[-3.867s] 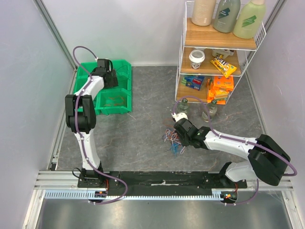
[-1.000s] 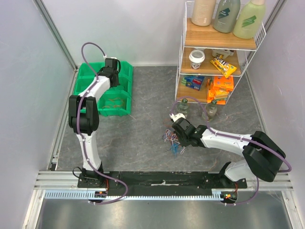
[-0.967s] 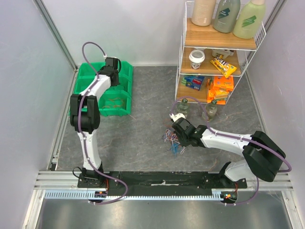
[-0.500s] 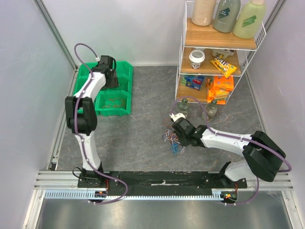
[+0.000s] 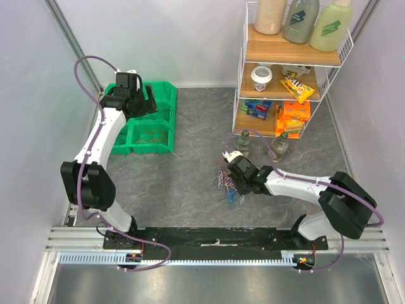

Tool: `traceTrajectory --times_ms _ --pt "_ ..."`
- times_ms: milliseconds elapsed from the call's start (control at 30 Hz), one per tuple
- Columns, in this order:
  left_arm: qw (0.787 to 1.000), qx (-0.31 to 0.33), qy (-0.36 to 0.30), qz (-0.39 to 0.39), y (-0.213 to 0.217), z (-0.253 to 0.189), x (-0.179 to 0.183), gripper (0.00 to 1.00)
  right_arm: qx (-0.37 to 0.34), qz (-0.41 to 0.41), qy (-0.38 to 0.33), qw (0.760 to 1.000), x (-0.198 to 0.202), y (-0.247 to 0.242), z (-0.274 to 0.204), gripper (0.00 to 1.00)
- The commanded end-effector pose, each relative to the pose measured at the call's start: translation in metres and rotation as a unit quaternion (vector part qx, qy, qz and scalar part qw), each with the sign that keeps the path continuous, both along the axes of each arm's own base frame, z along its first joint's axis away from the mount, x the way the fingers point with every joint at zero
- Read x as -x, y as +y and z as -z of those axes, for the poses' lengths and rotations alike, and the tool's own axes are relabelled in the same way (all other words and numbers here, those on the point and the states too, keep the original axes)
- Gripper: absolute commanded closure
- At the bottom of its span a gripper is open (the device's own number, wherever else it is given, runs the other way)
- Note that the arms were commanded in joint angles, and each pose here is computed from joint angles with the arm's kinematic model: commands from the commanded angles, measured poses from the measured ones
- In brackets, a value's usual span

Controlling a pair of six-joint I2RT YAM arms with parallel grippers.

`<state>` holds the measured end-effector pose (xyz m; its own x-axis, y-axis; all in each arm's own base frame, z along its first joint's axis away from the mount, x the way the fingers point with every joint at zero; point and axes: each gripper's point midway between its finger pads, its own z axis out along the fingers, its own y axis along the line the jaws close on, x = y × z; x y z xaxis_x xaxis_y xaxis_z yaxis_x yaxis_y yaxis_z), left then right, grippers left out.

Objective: Untangle the cables

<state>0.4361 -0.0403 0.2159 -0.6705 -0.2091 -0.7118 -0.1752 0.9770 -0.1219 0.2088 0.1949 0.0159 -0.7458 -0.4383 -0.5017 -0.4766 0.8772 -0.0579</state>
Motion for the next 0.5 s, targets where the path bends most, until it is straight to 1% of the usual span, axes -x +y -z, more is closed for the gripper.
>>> traceTrajectory --times_ms 0,67,100,167,233,300,333,367,433,467 --pt "0.998 0.031 -0.011 0.056 -0.023 0.002 -0.012 0.13 -0.023 -0.005 -0.014 1.0 -0.009 0.011 -0.01 1.0" --pt "0.993 0.061 0.001 0.099 -0.04 0.009 -0.016 0.21 -0.02 -0.002 -0.021 1.0 -0.011 0.009 -0.013 1.0" --pt "0.99 0.076 0.005 0.119 -0.05 0.012 -0.02 0.21 -0.021 0.0 -0.023 1.0 -0.01 0.009 -0.014 1.0" --pt "0.985 0.094 0.015 0.147 -0.065 0.02 -0.024 0.17 -0.022 0.001 -0.026 0.999 -0.011 0.008 -0.015 1.0" --pt "0.983 0.076 0.006 0.168 -0.075 0.027 -0.033 0.1 -0.02 0.001 -0.027 0.999 -0.011 0.008 -0.015 1.0" --pt "0.981 0.047 -0.009 0.186 -0.079 0.034 -0.043 0.09 -0.019 0.003 -0.027 0.999 -0.012 0.007 -0.016 1.0" --pt "0.981 0.038 -0.008 0.189 -0.081 0.038 -0.048 0.1 -0.018 0.003 -0.028 0.999 -0.012 0.007 -0.015 1.0" --pt "0.982 0.027 -0.001 0.185 -0.08 0.044 -0.054 0.13 -0.017 0.004 -0.027 0.999 -0.012 0.006 -0.016 1.0" --pt "0.985 0.015 0.019 0.171 -0.076 0.061 -0.064 0.24 -0.016 0.004 -0.031 0.999 -0.013 0.005 -0.017 1.0" --pt "0.987 0.004 0.03 0.161 -0.071 0.071 -0.069 0.34 -0.015 0.005 -0.032 0.999 -0.013 0.005 -0.017 1.0"
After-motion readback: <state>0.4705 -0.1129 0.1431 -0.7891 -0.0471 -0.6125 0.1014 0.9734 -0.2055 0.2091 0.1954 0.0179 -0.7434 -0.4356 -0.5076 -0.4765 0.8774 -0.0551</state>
